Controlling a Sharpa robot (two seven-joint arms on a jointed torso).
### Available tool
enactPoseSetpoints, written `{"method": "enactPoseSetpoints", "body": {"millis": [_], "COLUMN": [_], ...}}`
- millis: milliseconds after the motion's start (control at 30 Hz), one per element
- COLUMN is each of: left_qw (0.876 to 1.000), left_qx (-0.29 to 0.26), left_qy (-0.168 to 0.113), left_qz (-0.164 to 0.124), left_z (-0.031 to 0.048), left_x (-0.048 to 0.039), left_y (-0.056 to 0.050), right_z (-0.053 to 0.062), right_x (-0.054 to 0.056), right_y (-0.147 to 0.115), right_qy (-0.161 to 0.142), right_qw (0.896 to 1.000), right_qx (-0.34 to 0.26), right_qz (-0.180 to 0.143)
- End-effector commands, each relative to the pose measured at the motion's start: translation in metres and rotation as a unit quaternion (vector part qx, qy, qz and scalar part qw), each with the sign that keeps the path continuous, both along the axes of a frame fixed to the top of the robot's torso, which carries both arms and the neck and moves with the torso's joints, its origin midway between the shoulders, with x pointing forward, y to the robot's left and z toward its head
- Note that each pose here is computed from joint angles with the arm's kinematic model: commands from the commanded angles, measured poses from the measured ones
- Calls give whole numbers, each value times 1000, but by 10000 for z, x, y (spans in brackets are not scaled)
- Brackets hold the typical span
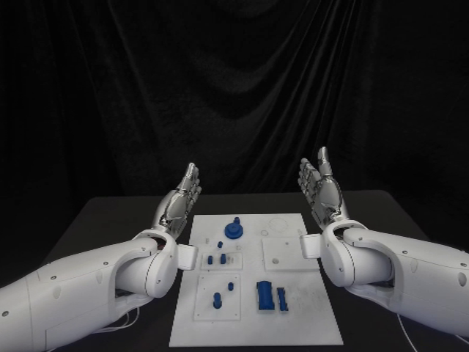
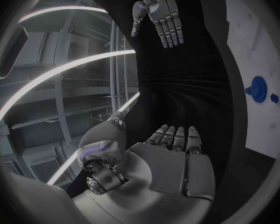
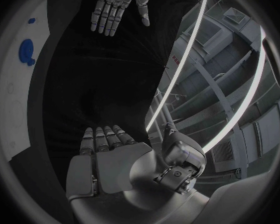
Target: Assemble the parts on the task board
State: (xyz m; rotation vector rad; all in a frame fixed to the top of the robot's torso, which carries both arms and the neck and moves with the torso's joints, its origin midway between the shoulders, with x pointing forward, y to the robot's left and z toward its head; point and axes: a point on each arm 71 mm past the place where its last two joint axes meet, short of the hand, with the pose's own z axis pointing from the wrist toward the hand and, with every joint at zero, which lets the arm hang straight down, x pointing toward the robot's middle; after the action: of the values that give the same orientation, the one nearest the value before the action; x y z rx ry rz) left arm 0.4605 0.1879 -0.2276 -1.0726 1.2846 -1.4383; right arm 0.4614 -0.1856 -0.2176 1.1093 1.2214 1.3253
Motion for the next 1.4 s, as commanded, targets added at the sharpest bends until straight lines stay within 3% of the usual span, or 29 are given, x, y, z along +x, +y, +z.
{"method": "enactPoseSetpoints", "body": {"millis": [33, 200, 1400], "left_qw": [996, 994, 994], "left_qx": [19, 18, 18], "left_qy": [36, 40, 40], "left_qz": [84, 99, 100], "left_z": [-6, 34, 34], "left_x": [9, 13, 13], "left_y": [58, 45, 45], "right_z": [-66, -66, -66], "right_x": [4, 4, 4], "right_y": [-68, -68, -68], "right_qy": [39, 39, 39], "right_qw": [998, 998, 998], "right_qx": [0, 0, 0], "right_qz": [-42, -42, -42]}}
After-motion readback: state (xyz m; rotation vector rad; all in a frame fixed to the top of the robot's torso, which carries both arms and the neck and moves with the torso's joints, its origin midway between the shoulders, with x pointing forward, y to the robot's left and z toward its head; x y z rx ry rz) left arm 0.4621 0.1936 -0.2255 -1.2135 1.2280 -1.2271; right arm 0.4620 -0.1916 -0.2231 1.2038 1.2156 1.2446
